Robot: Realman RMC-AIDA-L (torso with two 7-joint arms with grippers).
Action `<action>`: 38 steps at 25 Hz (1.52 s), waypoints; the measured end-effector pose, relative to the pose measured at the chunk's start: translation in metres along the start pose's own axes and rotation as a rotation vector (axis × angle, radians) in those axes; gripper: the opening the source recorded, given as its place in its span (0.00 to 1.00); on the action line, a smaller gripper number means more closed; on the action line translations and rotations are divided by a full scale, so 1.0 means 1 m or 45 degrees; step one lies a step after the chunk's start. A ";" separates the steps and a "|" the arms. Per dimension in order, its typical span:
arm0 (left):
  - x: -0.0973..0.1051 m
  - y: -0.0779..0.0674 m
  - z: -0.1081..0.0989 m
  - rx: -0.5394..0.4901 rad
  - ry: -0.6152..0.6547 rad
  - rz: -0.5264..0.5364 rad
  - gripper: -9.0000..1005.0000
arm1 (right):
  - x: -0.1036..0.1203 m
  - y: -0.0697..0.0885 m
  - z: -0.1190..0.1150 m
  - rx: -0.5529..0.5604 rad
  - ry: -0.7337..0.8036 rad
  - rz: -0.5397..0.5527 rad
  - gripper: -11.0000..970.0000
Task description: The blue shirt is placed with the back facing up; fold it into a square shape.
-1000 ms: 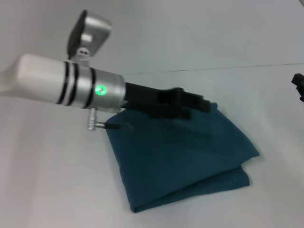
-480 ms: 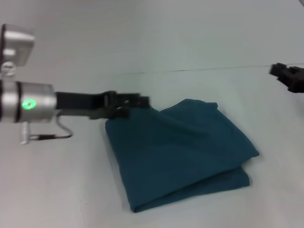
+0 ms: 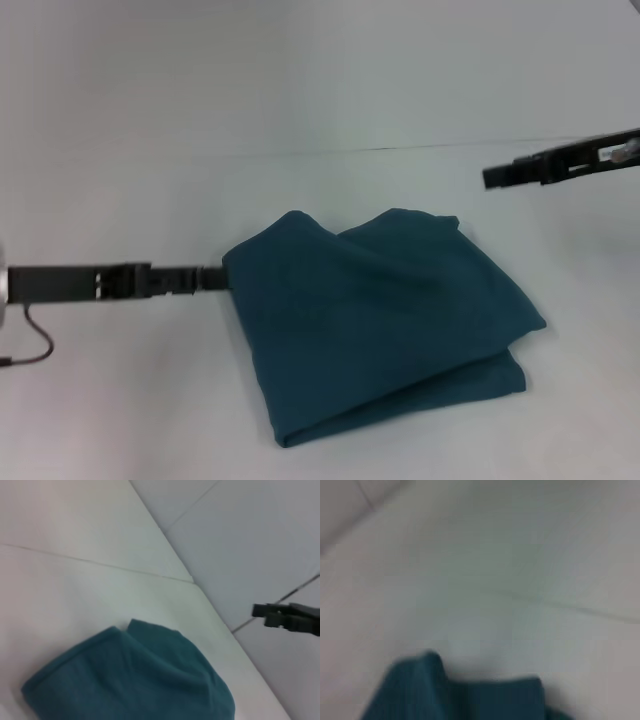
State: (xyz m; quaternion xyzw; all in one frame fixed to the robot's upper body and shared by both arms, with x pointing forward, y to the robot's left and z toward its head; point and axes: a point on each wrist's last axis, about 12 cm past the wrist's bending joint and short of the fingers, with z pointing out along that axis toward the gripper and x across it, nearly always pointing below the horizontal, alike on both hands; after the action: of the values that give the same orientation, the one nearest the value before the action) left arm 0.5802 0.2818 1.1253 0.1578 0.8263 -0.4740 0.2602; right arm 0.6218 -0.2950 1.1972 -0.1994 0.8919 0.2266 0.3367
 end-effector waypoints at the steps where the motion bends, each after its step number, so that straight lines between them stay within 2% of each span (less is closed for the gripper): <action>1: 0.004 0.001 -0.002 0.000 0.014 0.008 0.92 | -0.005 0.004 0.005 0.035 0.065 -0.009 0.48; 5: 0.014 0.002 -0.005 -0.010 0.082 0.018 0.92 | -0.014 0.018 0.026 0.123 0.236 -0.019 0.58; 8: 0.020 0.003 -0.004 -0.014 0.115 0.022 0.92 | -0.013 0.023 0.039 0.122 0.270 -0.008 0.65; 19: 0.026 0.002 -0.002 0.010 0.134 0.045 0.92 | 0.006 0.019 0.078 0.128 0.234 0.121 0.65; 32: 0.029 0.002 0.000 0.013 0.140 0.052 0.92 | 0.013 0.015 0.090 0.151 0.180 0.138 0.65; 38: 0.030 0.002 -0.001 0.010 0.138 0.049 0.92 | 0.014 0.019 0.096 0.101 0.169 0.132 0.65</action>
State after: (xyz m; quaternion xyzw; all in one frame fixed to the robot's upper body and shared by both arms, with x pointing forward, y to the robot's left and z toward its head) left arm 0.5569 0.2839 1.1064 0.2000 0.8340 -0.4631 0.2235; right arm 0.6513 -0.2306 1.1283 -0.1540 0.9297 0.1945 0.2721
